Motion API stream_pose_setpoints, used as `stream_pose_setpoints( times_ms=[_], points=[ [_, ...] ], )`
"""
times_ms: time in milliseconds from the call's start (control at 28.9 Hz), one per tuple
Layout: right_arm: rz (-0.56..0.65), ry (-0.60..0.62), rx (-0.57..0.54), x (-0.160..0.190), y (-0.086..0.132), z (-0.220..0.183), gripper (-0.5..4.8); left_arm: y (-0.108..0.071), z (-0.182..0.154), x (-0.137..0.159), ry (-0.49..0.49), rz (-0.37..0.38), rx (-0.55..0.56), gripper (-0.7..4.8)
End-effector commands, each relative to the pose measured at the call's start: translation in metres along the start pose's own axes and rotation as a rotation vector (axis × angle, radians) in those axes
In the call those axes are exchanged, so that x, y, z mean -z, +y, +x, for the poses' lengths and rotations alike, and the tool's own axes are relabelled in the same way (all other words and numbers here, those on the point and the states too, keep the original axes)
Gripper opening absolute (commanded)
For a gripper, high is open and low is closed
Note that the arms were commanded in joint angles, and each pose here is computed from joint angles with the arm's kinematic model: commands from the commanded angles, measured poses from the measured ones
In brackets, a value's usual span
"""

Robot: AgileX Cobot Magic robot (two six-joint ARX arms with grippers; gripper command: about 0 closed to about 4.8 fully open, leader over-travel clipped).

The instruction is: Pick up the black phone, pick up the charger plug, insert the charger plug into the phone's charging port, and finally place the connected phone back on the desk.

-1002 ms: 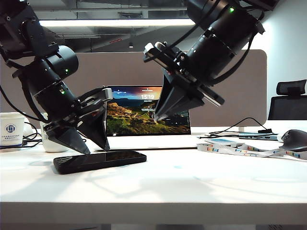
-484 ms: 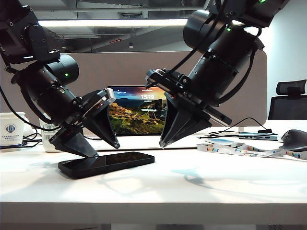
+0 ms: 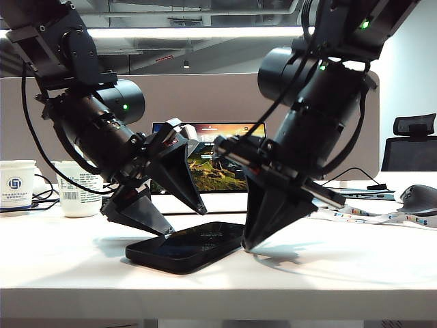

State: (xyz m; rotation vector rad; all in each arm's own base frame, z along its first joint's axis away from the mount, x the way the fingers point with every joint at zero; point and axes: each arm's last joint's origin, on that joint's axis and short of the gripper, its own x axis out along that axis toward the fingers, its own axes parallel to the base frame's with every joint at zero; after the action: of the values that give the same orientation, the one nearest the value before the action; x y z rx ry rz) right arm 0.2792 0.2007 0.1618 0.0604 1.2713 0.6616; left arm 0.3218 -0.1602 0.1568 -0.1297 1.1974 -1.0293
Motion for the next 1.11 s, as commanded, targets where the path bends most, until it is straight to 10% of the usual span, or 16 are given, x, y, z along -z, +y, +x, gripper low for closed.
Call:
stream_pose_setpoints(
  times_ms=[35,1106],
  points=[
    [0.001,0.004,-0.001,0.000,-0.001,0.005,-0.02,-0.002,0.002,0.001,0.013,-0.018,0.011,3.42],
    [-0.076,-0.121,-0.031,-0.013,-0.002,0.014,-0.02,-0.004,0.009,-0.003,-0.021,-0.059,0.140,3.30]
  ],
)
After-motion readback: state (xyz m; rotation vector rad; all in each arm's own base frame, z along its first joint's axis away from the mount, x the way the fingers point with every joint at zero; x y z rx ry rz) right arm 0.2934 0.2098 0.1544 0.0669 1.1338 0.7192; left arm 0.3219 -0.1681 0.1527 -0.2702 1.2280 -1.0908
